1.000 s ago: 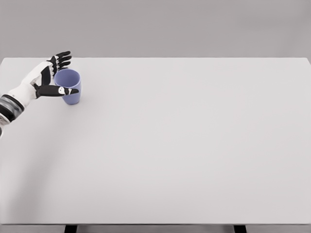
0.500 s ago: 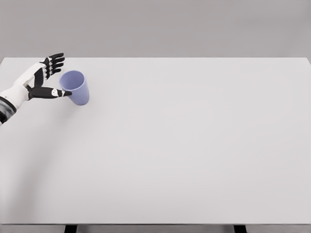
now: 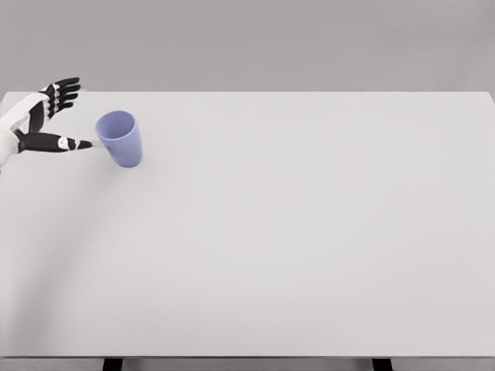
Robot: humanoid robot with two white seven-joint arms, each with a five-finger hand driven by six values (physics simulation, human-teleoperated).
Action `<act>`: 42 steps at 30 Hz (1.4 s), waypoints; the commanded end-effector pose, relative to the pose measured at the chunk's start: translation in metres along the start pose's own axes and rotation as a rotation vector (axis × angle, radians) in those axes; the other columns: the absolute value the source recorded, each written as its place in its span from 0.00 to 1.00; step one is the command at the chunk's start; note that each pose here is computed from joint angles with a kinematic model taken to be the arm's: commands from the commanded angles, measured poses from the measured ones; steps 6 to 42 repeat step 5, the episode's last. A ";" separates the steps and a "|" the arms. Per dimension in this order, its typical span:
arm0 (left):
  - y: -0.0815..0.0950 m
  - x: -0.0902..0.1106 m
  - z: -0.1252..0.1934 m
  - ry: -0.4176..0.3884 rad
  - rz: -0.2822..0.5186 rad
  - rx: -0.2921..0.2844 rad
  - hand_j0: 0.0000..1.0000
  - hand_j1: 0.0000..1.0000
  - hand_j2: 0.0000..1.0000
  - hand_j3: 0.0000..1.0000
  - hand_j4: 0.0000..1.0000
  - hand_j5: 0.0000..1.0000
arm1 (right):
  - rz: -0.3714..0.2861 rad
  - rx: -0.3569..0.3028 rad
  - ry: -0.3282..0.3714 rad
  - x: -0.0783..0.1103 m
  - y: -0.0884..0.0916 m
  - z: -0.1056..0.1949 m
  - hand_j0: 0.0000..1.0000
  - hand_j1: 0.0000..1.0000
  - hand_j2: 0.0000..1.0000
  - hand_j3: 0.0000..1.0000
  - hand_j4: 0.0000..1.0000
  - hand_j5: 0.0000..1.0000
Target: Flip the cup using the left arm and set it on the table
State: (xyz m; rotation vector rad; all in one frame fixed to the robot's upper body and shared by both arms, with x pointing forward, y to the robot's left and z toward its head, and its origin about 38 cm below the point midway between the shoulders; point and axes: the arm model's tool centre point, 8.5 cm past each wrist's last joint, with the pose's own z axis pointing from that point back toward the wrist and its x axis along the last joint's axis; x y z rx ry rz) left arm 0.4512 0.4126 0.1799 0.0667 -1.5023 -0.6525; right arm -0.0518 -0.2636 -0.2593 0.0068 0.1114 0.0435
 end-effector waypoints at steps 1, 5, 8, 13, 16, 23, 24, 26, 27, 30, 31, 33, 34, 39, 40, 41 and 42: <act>0.015 0.006 0.009 0.010 -0.040 0.010 1.00 1.00 1.00 1.00 1.00 1.00 | 0.000 0.000 0.000 0.000 0.000 0.000 1.00 1.00 1.00 1.00 1.00 1.00; 0.030 0.012 0.017 0.014 -0.078 0.033 1.00 1.00 1.00 1.00 1.00 1.00 | 0.000 0.000 0.002 -0.001 0.000 0.000 1.00 1.00 1.00 1.00 1.00 1.00; 0.030 0.012 0.017 0.014 -0.078 0.033 1.00 1.00 1.00 1.00 1.00 1.00 | 0.000 0.000 0.002 -0.001 0.000 0.000 1.00 1.00 1.00 1.00 1.00 1.00; 0.030 0.012 0.017 0.014 -0.078 0.033 1.00 1.00 1.00 1.00 1.00 1.00 | 0.000 0.000 0.002 -0.001 0.000 0.000 1.00 1.00 1.00 1.00 1.00 1.00; 0.030 0.012 0.017 0.014 -0.078 0.033 1.00 1.00 1.00 1.00 1.00 1.00 | 0.000 0.000 0.002 -0.001 0.000 0.000 1.00 1.00 1.00 1.00 1.00 1.00; 0.030 0.012 0.017 0.014 -0.078 0.033 1.00 1.00 1.00 1.00 1.00 1.00 | 0.000 0.000 0.002 -0.001 0.000 0.000 1.00 1.00 1.00 1.00 1.00 1.00; 0.030 0.012 0.017 0.014 -0.078 0.033 1.00 1.00 1.00 1.00 1.00 1.00 | 0.000 0.000 0.002 -0.001 0.000 0.000 1.00 1.00 1.00 1.00 1.00 1.00; 0.030 0.012 0.017 0.014 -0.078 0.033 1.00 1.00 1.00 1.00 1.00 1.00 | 0.000 0.000 0.002 -0.001 0.000 0.000 1.00 1.00 1.00 1.00 1.00 1.00; 0.030 0.012 0.017 0.014 -0.078 0.033 1.00 1.00 1.00 1.00 1.00 1.00 | 0.000 0.000 0.002 -0.001 0.000 0.000 1.00 1.00 1.00 1.00 1.00 1.00; 0.030 0.012 0.017 0.014 -0.078 0.033 1.00 1.00 1.00 1.00 1.00 1.00 | 0.000 0.000 0.002 -0.001 0.000 0.000 1.00 1.00 1.00 1.00 1.00 1.00; 0.030 0.012 0.017 0.014 -0.078 0.033 1.00 1.00 1.00 1.00 1.00 1.00 | 0.000 0.000 0.002 -0.001 0.000 0.000 1.00 1.00 1.00 1.00 1.00 1.00; 0.030 0.012 0.017 0.014 -0.078 0.033 1.00 1.00 1.00 1.00 1.00 1.00 | 0.000 0.000 0.002 -0.001 0.000 0.000 1.00 1.00 1.00 1.00 1.00 1.00; 0.030 0.012 0.017 0.014 -0.078 0.033 1.00 1.00 1.00 1.00 1.00 1.00 | 0.000 0.000 0.002 -0.001 0.000 0.000 1.00 1.00 1.00 1.00 1.00 1.00; 0.030 0.012 0.017 0.014 -0.078 0.033 1.00 1.00 1.00 1.00 1.00 1.00 | 0.000 0.000 0.002 -0.001 0.000 0.000 1.00 1.00 1.00 1.00 1.00 1.00; 0.030 0.012 0.017 0.014 -0.078 0.033 1.00 1.00 1.00 1.00 1.00 1.00 | 0.000 0.000 0.002 -0.001 0.000 0.000 1.00 1.00 1.00 1.00 1.00 1.00; 0.030 0.012 0.017 0.014 -0.078 0.033 1.00 1.00 1.00 1.00 1.00 1.00 | 0.000 0.000 0.002 -0.001 0.000 0.000 1.00 1.00 1.00 1.00 1.00 1.00; 0.030 0.012 0.017 0.014 -0.078 0.033 1.00 1.00 1.00 1.00 1.00 1.00 | 0.000 0.000 0.002 -0.001 0.000 0.000 1.00 1.00 1.00 1.00 1.00 1.00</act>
